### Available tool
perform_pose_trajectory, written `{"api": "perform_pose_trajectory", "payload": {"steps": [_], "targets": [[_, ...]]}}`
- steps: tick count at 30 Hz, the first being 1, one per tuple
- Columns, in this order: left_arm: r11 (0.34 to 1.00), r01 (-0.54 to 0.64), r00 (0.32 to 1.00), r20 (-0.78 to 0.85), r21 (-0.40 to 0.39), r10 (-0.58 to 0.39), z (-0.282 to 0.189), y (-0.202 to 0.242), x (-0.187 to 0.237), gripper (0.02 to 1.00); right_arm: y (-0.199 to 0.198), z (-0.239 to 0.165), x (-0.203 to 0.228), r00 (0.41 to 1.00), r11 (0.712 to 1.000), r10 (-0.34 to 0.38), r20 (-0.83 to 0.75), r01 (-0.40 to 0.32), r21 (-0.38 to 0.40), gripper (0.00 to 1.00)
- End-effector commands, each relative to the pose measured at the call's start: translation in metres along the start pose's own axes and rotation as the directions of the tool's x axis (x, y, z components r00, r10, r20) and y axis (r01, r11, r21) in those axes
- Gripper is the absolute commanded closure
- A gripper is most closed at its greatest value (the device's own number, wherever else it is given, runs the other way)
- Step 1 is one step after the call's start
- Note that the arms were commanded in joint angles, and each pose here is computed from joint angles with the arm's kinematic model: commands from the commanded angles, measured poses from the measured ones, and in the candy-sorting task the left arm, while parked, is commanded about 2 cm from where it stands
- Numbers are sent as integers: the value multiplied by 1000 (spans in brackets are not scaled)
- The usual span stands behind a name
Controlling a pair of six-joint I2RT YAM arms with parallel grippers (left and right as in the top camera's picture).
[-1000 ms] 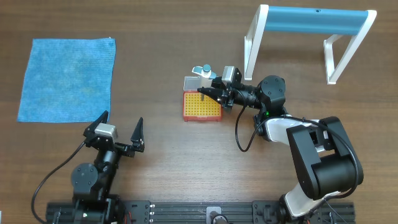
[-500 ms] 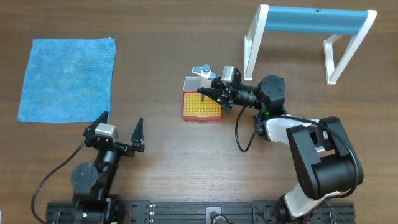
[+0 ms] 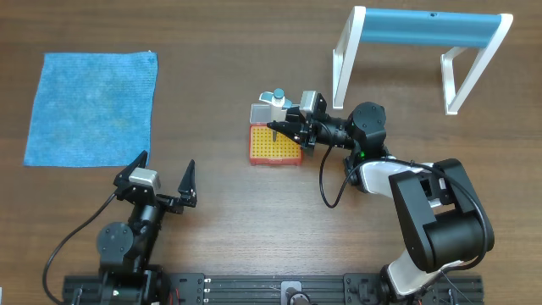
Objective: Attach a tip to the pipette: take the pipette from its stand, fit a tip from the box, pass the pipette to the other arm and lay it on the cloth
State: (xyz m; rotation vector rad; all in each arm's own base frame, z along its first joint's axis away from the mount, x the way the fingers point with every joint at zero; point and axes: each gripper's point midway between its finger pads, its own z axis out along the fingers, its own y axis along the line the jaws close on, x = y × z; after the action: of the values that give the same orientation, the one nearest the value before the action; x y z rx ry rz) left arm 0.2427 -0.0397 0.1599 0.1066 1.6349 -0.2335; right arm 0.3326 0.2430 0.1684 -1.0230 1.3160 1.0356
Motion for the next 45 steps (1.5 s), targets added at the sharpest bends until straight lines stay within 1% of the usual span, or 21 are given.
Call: {"api": "perform_pose_trajectory", "payload": {"steps": [1, 20, 22, 23, 40, 42, 45], "targets": [[1000, -5, 1000, -2, 3, 5, 0, -1, 1, 20, 3, 1, -1, 1000, 1000, 11, 2, -11, -12, 921], [1000, -5, 1000, -2, 3, 5, 0, -1, 1, 23, -2, 3, 2, 1000, 1000, 13, -6, -13, 26, 921], [1000, -5, 1000, -2, 3, 5, 0, -1, 1, 20, -2, 3, 3, 1000, 1000, 14, -8, -14, 27, 936], [1000, -5, 1000, -2, 3, 5, 0, -1, 1, 20, -2, 3, 3, 1000, 1000, 11, -8, -11, 27, 923], [1000, -6, 1000, -2, 3, 6, 0, -1, 1, 20, -1, 4, 13, 999, 1000, 16, -43, -15, 24, 923], [1000, -6, 1000, -2, 3, 6, 0, -1, 1, 20, -1, 4, 12, 999, 1000, 9, -38, -8, 24, 928], [1000, -5, 1000, -2, 3, 5, 0, -1, 1, 20, 0, 4, 3, 1000, 1000, -27, -14, 27, 15, 923]]}}
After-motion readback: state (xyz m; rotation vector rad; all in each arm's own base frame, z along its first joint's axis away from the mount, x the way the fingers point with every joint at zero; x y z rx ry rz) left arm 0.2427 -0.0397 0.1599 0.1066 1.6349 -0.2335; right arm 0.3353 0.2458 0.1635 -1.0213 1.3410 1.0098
